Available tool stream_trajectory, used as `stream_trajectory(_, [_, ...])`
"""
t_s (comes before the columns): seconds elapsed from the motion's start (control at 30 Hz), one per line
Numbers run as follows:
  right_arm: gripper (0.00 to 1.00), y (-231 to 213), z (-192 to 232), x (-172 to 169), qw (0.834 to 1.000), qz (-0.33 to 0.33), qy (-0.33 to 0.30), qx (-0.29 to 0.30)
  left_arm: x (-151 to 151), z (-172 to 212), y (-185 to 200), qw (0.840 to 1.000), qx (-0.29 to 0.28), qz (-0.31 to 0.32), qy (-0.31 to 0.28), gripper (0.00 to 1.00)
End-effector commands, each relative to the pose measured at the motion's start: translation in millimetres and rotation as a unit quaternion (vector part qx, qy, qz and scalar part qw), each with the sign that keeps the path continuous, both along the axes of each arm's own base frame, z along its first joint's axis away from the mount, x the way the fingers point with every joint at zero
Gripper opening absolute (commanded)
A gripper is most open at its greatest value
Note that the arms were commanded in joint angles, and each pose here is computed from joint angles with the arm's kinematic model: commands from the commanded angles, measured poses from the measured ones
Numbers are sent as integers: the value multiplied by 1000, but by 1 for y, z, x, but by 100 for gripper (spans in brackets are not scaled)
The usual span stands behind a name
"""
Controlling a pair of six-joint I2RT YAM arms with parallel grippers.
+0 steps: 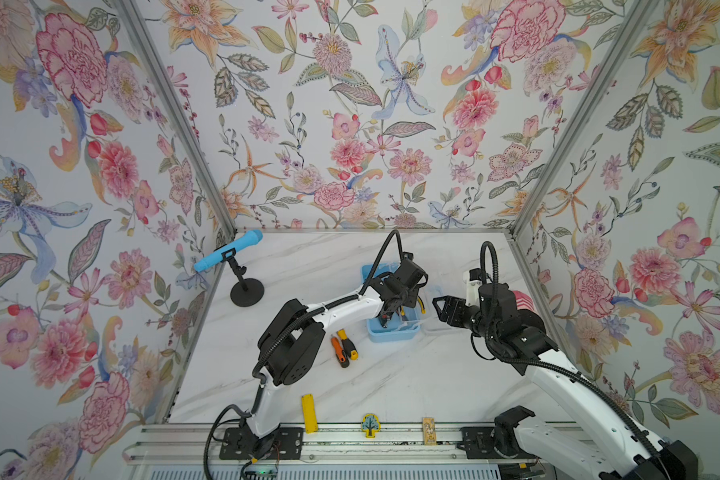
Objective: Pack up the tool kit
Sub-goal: 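Carry the pliers over the blue box with the left gripper and release, then withdraw the left gripper and lower it over the orange-handled screwdriver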
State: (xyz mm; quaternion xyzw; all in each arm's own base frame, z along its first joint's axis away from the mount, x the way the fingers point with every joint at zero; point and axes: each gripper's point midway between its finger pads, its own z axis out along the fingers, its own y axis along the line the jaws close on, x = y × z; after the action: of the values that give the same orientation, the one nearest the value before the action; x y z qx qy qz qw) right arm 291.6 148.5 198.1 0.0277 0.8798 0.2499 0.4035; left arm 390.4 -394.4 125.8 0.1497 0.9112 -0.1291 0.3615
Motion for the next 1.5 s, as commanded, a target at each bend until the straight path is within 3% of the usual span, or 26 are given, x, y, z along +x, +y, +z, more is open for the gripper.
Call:
stream_trajectory(0.0, [71, 6, 13, 4, 1000, 12, -11, 1, 12, 38, -2, 999, -25, -7, -29, 43])
stream_trajectory(0.17, [71, 18, 25, 6, 999, 32, -17, 7, 8, 64, 8, 998, -34, -9, -44, 43])
stream_trajectory(0.33, [71, 54, 31, 1, 997, 78, -27, -10, -21, 87, 50, 995, -65, 19, -70, 44])
stream_trajectory(0.53, [71, 118, 8, -16, 985, 162, -12, -59, -69, 73, 111, 993, -75, 70, -64, 43])
stream_trajectory(0.8, [71, 159, -9, -29, 972, 218, 0, -87, -105, 41, 164, 989, -72, 122, -43, 43])
stream_trajectory(1.07, [72, 205, -24, -51, 957, 271, 13, -108, -121, 40, 190, 986, -67, 145, -40, 43])
stream_trajectory(1.47, [76, 202, -41, -59, 956, 266, 28, -124, -135, 3, 204, 986, -51, 161, -11, 48])
